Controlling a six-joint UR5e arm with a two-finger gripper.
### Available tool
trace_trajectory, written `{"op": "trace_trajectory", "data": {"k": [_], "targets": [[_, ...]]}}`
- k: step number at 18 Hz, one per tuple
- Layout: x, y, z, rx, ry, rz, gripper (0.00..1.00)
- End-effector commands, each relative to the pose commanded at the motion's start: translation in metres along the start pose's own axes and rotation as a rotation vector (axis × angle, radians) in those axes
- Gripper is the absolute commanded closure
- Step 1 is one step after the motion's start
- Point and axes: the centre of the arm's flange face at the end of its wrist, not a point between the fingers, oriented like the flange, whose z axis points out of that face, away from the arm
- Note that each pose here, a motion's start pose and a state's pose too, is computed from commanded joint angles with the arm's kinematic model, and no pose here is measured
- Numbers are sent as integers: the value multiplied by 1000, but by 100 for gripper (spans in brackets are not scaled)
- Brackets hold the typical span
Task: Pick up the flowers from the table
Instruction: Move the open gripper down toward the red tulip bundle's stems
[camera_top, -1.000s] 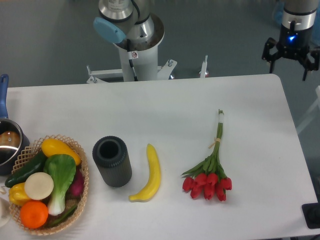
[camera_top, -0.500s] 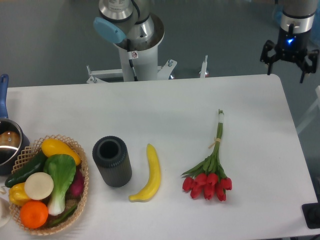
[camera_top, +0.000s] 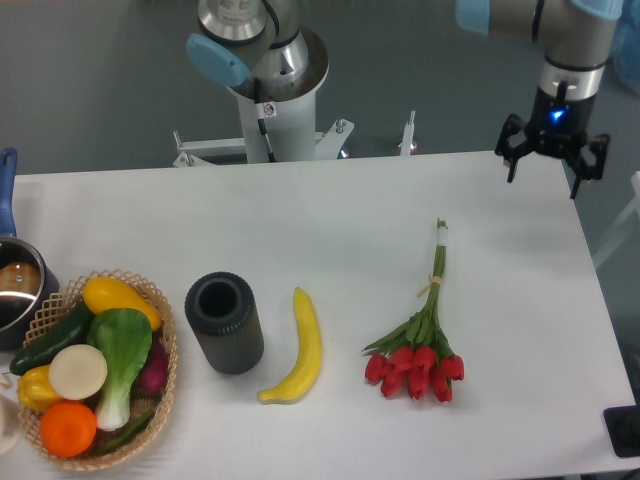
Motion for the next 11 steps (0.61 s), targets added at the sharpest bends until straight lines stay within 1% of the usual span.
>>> {"op": "trace_trajectory", "data": {"k": [2, 4, 6, 11], "targets": [[3, -6, 10, 1, 18, -31, 0], [9, -17, 18, 7, 37, -101, 0], [10, -28, 31, 46, 68, -160, 0], [15, -35, 56, 112, 132, -197, 0]]}}
